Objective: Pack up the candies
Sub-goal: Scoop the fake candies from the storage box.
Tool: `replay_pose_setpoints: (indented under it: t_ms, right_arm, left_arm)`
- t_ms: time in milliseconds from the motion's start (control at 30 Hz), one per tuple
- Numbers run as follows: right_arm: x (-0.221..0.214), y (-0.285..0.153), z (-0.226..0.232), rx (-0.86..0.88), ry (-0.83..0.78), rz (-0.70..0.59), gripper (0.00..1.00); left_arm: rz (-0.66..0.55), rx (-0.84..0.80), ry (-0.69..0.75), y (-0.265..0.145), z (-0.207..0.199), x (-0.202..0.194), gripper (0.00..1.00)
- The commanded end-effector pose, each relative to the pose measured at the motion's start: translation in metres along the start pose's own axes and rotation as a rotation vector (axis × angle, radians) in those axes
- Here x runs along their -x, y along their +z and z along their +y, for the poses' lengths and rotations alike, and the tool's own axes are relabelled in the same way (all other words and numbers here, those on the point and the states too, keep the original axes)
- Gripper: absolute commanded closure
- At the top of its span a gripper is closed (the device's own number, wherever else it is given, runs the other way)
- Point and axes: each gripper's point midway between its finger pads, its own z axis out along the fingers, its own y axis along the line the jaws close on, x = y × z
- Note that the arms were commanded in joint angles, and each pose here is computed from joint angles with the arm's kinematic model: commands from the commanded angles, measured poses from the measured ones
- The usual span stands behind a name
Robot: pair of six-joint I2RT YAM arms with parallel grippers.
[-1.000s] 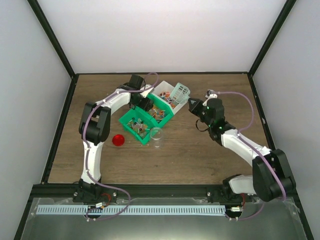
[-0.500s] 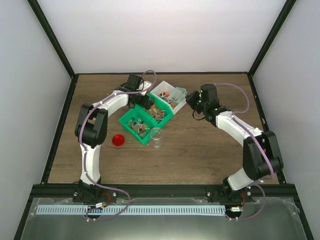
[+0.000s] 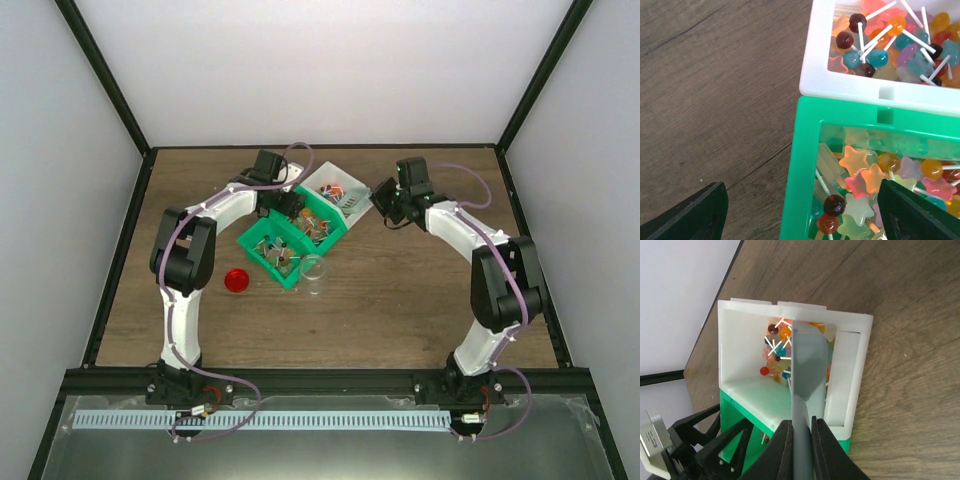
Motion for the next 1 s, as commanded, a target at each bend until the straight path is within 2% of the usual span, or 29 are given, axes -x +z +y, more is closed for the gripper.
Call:
replay_pose_setpoints:
  t_ms: [0, 67, 167, 267, 333, 367, 467, 600, 700, 967]
  right_arm:
    - [0.01, 0.002, 0.002, -0.102, -0.03, 0.028, 0.99]
    - [0.007, 0.005, 0.004, -0.114, -0.044, 0.06, 0.99]
    - [0.007, 0.005, 0.006, -0.103, -0.06, 0.066, 0.99]
    - [0.011, -0.002, 0.013, -0.077, -0.082, 0.026, 0.99]
    - [0.013, -0.007, 0.016, -0.066, -0.097, 0.004, 0.99]
    - [0.014, -0.011, 0.019, -0.06, -0.108, -0.011, 0.99]
    - [0.017, -0.023, 0.024, -0.044, -0.128, -0.055, 0.99]
    - [0.019, -0.029, 0.032, -0.018, -0.123, -0.062, 0.99]
    - [0.013, -0.019, 0.034, -0.025, -0.113, -0.014, 0.99]
    - [0.012, -0.006, 0.033, -0.067, -0.12, -0.001, 0.99]
  left_arm:
    - [-0.048, 0.022, 0.012, -0.013, 0.001, 0.014, 0.19]
    - [-0.05, 0.021, 0.017, -0.013, -0.001, 0.016, 0.26]
    - [-0.053, 0.021, 0.021, -0.015, -0.002, 0.017, 0.43]
    - [-0.057, 0.021, 0.023, -0.014, -0.003, 0.018, 0.51]
    - [-0.055, 0.017, 0.023, -0.012, -0.005, 0.018, 0.49]
    - [-0.055, 0.017, 0.021, -0.011, -0.005, 0.019, 0.43]
    - [-0.049, 0.013, 0.023, -0.011, -0.009, 0.019, 0.33]
    - [-0.042, 0.063, 0.018, -0.018, -0.002, 0.019, 0.32]
    - [-0.042, 0.105, 0.018, -0.023, 0.005, 0.019, 0.32]
    - [-0.027, 0.1, 0.025, -0.015, 0.006, 0.017, 0.59]
